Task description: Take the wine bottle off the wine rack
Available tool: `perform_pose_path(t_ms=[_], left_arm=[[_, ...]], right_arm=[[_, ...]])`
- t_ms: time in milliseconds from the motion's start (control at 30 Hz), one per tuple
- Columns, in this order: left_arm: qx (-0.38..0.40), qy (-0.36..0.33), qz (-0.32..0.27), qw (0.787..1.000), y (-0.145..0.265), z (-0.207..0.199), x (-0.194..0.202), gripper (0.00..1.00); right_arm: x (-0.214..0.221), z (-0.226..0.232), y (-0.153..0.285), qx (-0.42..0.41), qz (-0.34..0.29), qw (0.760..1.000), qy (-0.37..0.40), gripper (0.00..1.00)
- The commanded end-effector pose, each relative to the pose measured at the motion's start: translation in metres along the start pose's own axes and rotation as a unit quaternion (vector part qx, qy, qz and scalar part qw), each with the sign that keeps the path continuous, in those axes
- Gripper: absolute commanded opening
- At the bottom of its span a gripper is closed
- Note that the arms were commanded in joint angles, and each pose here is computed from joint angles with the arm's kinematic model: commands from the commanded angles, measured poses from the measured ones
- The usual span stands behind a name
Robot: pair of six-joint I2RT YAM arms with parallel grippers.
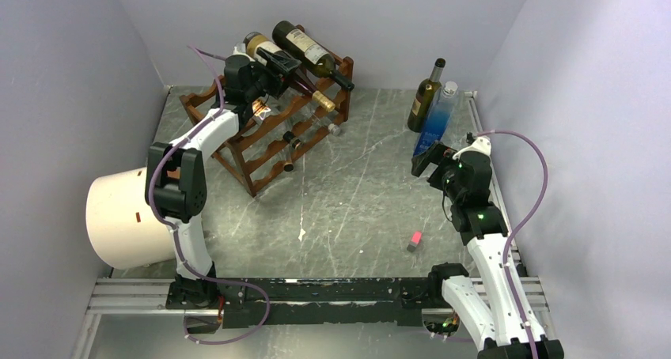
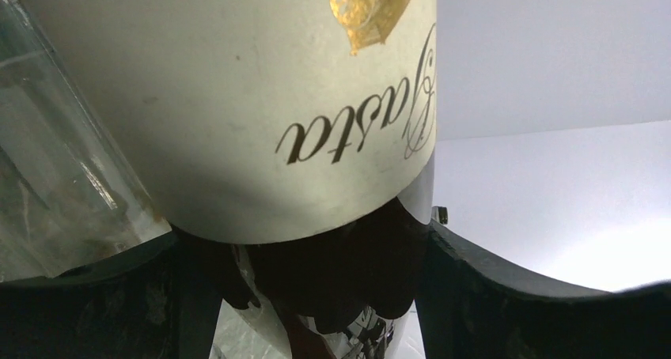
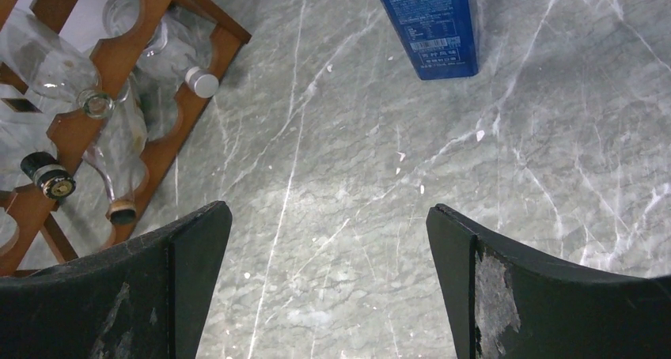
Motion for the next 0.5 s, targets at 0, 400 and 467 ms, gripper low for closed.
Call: perform_pose_path(t_ms=[0, 400, 467], left_arm=[[0.045, -0.004, -0.002, 0.999, 0.002, -0.018, -0.008, 0.73], [0.124, 0.005, -0.004, 0.992, 0.037, -0.054, -0.031, 0.29], [0.132, 0.003, -0.001, 0.991, 0.041, -0.056, -0.032, 0.20]], right_arm=[[-0.010, 0.007, 0.008, -0.014, -0.011, 1.000, 0.002, 1.00], [-0.002, 0.022, 0.008, -0.062, 0.006, 0.998, -0.014, 1.00], [-0.001, 0.023, 0.009, -0.066, 0.010, 0.998, -0.017, 1.00]])
Point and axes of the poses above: each gripper's point midway between its finger pads, its own y axis back along the fingers, its own z axis along the line the jaws close on, x = y × z, the point moved 2 cm from there along y, back along the fingers, and after that the axes turned 3 degrees about -y, right-handed, at the moved point
